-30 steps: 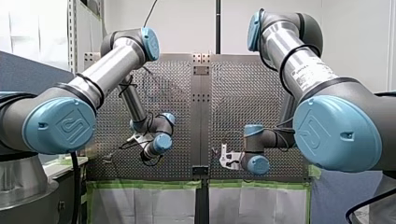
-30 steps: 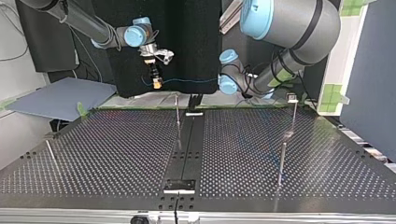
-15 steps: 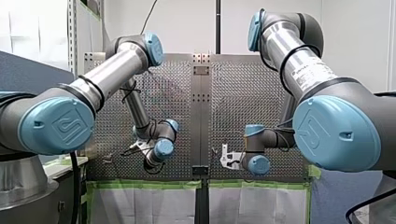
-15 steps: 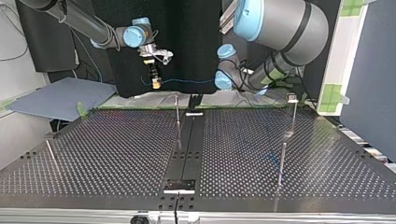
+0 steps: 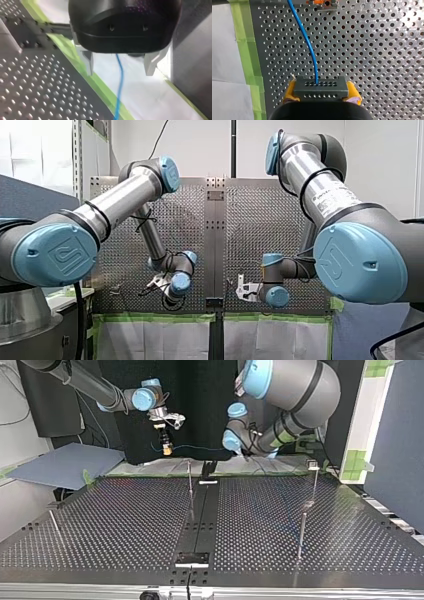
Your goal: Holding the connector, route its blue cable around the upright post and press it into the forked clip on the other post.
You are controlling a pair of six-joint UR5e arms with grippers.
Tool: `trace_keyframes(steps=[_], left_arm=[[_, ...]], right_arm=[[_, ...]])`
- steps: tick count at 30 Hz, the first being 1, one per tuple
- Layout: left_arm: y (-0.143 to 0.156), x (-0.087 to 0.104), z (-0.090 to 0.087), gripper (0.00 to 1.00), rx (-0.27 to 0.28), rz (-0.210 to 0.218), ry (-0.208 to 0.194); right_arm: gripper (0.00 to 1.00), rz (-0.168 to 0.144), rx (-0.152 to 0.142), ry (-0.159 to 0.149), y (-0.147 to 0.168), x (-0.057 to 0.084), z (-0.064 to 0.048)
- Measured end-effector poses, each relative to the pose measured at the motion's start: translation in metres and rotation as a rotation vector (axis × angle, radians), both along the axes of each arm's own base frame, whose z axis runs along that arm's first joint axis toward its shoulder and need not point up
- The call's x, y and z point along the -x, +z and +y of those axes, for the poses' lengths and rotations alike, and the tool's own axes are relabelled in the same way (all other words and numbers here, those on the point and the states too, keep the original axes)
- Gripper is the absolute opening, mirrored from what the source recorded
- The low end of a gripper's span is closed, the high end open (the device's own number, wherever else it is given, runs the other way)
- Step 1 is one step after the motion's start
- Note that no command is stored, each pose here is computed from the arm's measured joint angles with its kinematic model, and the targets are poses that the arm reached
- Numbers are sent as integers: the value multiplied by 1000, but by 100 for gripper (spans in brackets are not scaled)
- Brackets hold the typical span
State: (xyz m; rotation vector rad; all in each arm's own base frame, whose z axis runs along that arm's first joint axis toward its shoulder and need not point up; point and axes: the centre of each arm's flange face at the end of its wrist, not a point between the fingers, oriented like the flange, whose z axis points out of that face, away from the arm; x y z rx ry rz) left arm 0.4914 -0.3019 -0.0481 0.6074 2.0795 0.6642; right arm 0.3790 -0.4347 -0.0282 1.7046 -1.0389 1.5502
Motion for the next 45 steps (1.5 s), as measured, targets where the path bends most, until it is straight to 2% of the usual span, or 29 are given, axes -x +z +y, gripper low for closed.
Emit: trace_keyframes(steps=[8, 19, 37, 45], left_arm=[[-5, 5, -17, 100, 93, -11, -38], [-8, 15, -37, 100, 223, 12, -87], [-7, 14, -79, 100, 495, -72, -188], [-4, 18, -102, 100, 616, -103, -245]], right_arm=[[0, 1, -2, -2, 0, 1, 0], [0, 1, -1, -4, 0, 1, -1], [0, 11, 1, -1, 0, 1, -1], [0, 17, -14, 0, -1, 2, 0]])
